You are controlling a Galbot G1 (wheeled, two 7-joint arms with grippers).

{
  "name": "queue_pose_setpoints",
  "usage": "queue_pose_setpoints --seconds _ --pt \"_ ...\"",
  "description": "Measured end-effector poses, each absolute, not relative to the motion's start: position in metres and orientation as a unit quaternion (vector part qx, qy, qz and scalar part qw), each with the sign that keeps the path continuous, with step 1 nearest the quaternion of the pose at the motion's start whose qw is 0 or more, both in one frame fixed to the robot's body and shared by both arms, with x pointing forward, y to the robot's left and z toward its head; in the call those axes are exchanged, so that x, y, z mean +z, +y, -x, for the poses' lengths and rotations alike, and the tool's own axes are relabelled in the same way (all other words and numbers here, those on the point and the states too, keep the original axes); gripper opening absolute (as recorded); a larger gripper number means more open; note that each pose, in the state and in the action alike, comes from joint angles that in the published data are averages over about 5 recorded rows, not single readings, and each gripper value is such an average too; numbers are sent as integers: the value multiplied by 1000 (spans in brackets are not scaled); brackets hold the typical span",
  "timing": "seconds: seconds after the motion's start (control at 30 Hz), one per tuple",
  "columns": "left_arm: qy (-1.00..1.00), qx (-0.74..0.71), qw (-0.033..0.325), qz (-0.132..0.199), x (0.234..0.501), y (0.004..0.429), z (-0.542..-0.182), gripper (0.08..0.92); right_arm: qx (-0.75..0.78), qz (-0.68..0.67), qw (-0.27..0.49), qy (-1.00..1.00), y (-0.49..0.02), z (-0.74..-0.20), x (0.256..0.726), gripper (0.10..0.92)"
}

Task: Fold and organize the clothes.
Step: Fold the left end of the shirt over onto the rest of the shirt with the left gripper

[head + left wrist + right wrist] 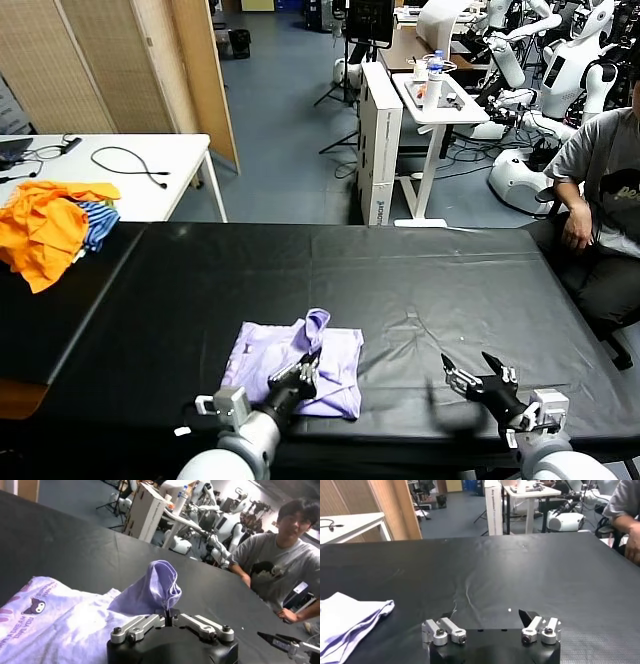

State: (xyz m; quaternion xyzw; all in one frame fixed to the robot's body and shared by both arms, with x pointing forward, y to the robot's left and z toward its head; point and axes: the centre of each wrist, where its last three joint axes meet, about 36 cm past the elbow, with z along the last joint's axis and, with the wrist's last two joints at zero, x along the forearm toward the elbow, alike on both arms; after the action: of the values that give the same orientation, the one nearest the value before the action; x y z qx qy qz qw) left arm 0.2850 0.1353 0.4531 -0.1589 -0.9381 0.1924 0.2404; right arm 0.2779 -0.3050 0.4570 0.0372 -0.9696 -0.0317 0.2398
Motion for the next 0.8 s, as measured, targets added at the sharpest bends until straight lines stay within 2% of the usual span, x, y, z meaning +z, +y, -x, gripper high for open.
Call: queue_pose_setpoints --seconds 0.5,0.57,0.67,0.8 --pt "-941 189 232 158 443 113 -286 176 -31 -44 242 -969 -302 -280 454 907" --pt "-941 184 233 160 440 109 -285 202 -29 -48 241 -969 -302 -281 454 907" --pt "-940 183 236 164 438 103 -284 336 -23 -56 239 -969 -301 -282 454 907" --pt "-938 191 236 169 439 99 -283 582 -16 -65 239 -969 -300 -285 453 907"
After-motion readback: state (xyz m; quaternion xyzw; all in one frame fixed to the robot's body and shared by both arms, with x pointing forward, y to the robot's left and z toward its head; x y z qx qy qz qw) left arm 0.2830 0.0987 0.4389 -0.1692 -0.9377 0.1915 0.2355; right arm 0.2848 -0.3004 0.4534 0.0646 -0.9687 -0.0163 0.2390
